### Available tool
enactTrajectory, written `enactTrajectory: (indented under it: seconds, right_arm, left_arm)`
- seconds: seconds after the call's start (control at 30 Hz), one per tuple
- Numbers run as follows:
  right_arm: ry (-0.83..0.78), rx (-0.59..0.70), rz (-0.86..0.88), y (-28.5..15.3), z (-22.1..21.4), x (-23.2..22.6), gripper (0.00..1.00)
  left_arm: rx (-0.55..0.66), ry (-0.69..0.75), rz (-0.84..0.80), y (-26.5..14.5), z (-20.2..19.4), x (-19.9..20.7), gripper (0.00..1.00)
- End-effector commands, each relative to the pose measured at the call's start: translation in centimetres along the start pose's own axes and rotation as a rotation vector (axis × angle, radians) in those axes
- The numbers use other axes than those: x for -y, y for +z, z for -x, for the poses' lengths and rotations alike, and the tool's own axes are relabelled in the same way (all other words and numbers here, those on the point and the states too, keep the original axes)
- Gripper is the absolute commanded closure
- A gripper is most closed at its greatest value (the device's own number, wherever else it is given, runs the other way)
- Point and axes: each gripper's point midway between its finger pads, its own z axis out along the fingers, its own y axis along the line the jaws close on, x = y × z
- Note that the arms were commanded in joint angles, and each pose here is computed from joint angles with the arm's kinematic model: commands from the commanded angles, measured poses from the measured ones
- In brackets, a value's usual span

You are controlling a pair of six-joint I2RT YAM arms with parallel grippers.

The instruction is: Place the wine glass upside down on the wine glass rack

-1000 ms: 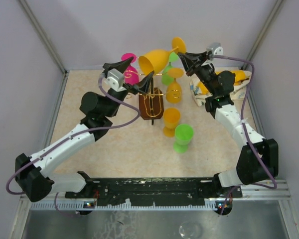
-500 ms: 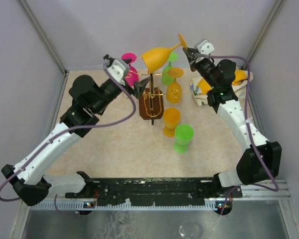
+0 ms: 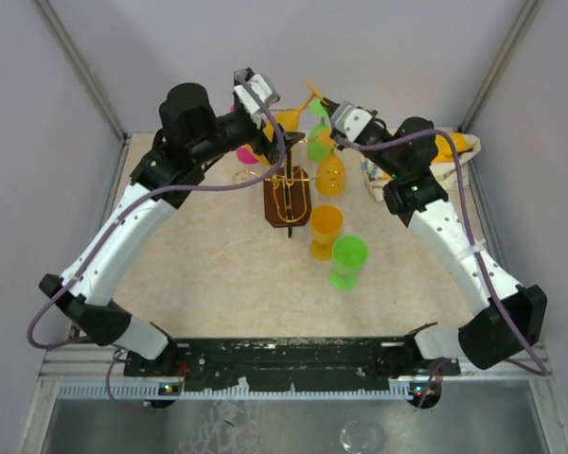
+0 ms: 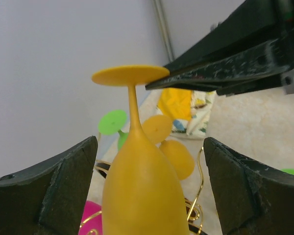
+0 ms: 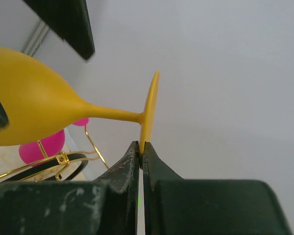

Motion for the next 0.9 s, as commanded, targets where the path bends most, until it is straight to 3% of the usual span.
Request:
enactTrajectory:
  seconds: [0.0,0.3,0.7,0.87]
  right_arm:
    - [-0.143,0.116,-0.046,-0.6,5.9,2.3,1.0]
    - [-0.232,0.131,0.008,-0.1,7.3,0.0,1.0]
    - [-0.338,0.076,-0.019,-0.4,6.8,-0.3,1.0]
    - [-0.342,0.098,-0.032,-0.5,7.6,-0.1,1.0]
  left_arm:
    - [-0.018,-0.088,-0.178,0.0,-0.8,2.1,0.07]
    - [-0.022,-0.094,-0.197,-0.1,-1.3,2.3,0.17]
    - [-0.061,-0.07,-0.152,-0.5,-2.3,1.4,0.45]
    - [-0.087,-0.076,-0.149,-0.4,-3.1,1.4,0.51]
